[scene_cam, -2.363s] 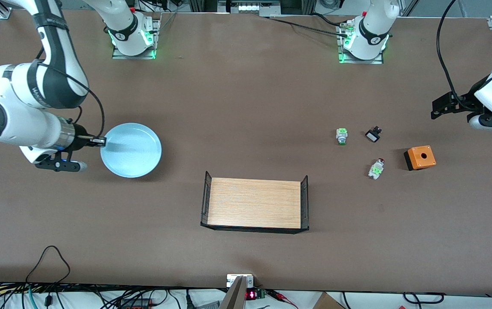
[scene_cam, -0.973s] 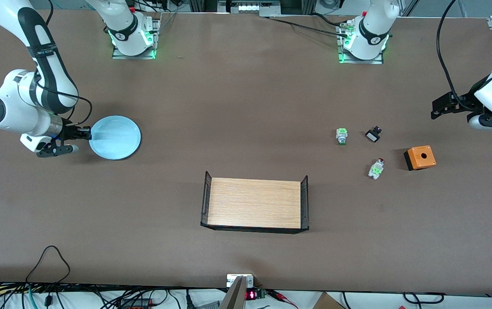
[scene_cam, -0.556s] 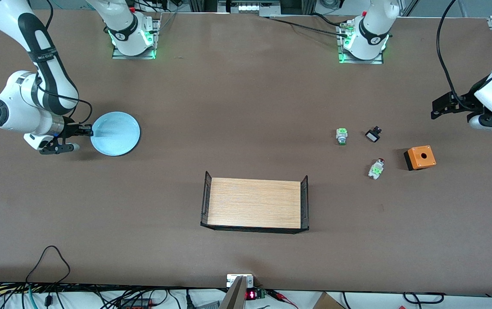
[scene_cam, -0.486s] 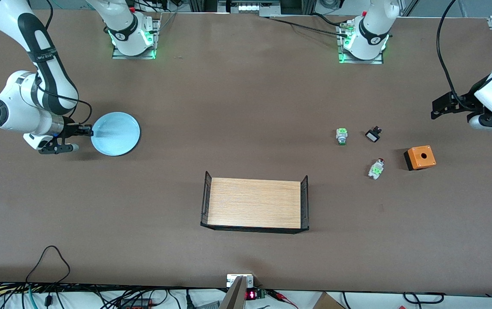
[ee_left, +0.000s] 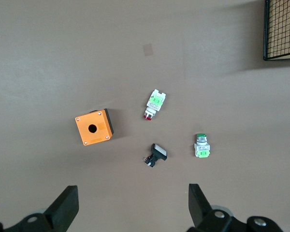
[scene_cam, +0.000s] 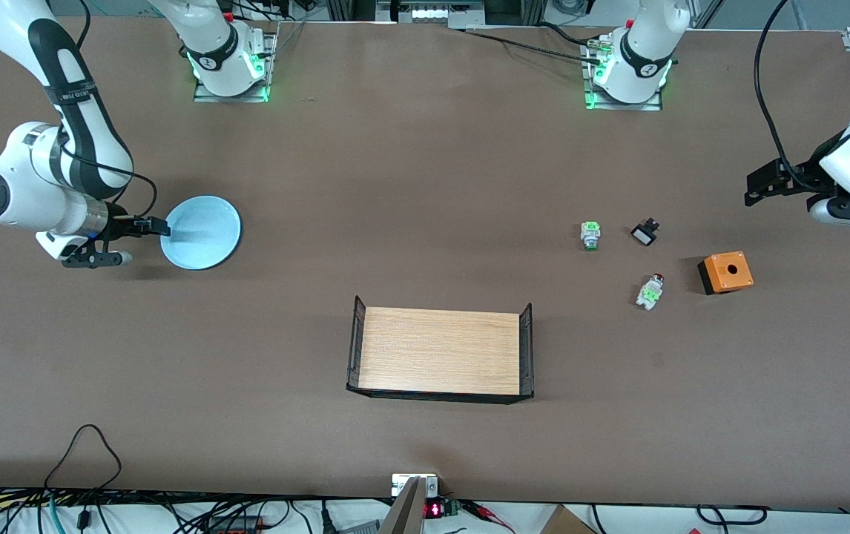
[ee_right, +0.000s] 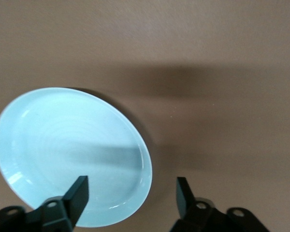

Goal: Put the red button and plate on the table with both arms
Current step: 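Lower the plate onto the table and open the right gripper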

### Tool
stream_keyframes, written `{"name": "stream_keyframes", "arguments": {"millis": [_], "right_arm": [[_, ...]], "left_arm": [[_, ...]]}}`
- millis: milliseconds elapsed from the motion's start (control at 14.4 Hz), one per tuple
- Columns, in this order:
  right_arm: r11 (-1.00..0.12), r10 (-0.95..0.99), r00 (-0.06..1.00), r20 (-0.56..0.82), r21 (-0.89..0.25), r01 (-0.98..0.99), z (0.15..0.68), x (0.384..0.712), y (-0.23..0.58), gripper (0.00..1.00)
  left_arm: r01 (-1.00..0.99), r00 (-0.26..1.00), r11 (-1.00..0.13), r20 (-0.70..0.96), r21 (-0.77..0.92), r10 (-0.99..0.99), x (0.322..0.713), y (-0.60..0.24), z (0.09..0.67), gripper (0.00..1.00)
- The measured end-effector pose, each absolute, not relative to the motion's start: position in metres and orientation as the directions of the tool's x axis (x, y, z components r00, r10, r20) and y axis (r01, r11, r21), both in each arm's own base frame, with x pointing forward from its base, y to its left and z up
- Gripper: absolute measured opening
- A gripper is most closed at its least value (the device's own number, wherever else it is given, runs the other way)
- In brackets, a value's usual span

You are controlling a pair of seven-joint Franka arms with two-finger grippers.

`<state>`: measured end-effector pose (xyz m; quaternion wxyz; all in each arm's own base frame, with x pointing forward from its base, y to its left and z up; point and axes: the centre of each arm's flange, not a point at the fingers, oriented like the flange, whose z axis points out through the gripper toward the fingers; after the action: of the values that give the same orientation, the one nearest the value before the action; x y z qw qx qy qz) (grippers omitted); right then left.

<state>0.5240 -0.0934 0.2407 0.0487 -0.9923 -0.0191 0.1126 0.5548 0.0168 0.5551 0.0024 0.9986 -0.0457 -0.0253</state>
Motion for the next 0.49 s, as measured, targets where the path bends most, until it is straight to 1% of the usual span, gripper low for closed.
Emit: {"name": "stream_keyframes", "arguments": {"millis": [69, 139, 278, 486], "right_arm": [[-0.994, 0.056, 0.971, -0.231, -0.108, 0.031, 0.254, 0.532, -0.087, 0.96], [-0.993, 0.053, 0.97, -0.237, -0.111, 0.027, 0.27, 0.541, -0.079, 1.0], [-0.994, 0.036, 0.972, -0.234, -0.109, 0.01, 0.296, 0.558, -0.057, 1.0], [-0.995, 0.017, 0.976, -0.218, -0.101, -0.005, 0.321, 0.575, -0.015, 1.0]], "left_arm": [[-0.091, 0.995, -0.996, -0.05, 0.007, -0.091, 0.555, 0.017, 0.555, 1.0], [-0.091, 0.995, -0.996, -0.05, 0.007, -0.091, 0.555, 0.017, 0.555, 1.0], [-0.091, 0.995, -0.996, -0.05, 0.007, -0.091, 0.555, 0.017, 0.555, 1.0], [-0.091, 0.995, -0.996, -0.05, 0.007, -0.091, 0.555, 0.017, 0.555, 1.0]]}}
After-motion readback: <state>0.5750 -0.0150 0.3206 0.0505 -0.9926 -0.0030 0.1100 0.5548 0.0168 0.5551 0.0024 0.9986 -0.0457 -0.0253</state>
